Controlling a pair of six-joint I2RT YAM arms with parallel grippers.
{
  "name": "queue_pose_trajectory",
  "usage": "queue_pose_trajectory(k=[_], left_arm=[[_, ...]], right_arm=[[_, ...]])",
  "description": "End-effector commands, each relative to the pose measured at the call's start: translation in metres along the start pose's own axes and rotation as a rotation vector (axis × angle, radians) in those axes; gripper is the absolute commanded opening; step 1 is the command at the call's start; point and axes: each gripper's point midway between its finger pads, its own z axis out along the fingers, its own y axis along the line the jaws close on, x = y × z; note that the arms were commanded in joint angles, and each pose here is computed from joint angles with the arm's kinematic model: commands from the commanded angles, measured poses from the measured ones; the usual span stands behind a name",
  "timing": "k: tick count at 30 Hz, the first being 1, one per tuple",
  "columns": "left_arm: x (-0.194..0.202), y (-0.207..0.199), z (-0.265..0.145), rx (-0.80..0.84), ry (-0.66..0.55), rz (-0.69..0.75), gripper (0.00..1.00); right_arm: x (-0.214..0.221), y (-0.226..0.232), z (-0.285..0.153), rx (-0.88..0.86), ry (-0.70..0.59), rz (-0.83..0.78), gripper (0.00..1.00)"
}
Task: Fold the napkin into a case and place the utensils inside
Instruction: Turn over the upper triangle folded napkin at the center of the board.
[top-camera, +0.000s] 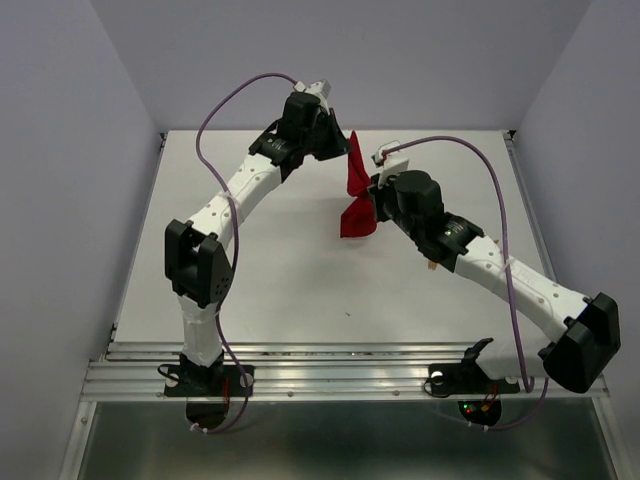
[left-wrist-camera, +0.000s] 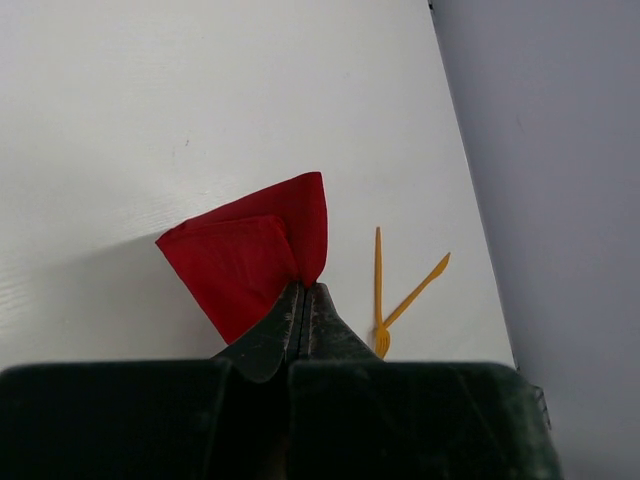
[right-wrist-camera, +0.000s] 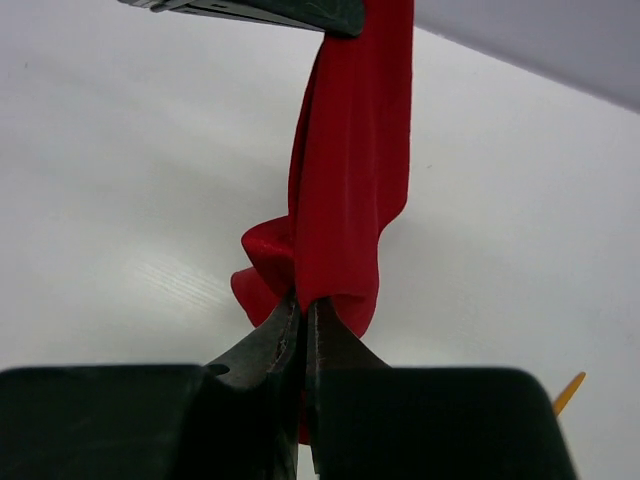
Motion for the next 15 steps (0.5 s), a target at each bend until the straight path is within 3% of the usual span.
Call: queue_pose_trajectory(k=[1, 10, 15], left_arm=[[-0.048, -0.01, -0.037, 0.021, -0.178, -0.007, 0.0], [-0.052, 0.004, -0.065, -0.024, -0.255, -0.038, 0.0], [-0.056, 0.0, -0.074, -0.013, -0.284, -0.032, 0.0]], right_arm=[[-0.016, 0.022, -0.026, -0.175, 0.028, -0.094, 0.01], [0.01, 0.048, -0.042, -0.363, 0.194, -0.15, 0.01], [0.027, 0.046, -0.038, -0.345, 0.33, -0.16, 0.01]])
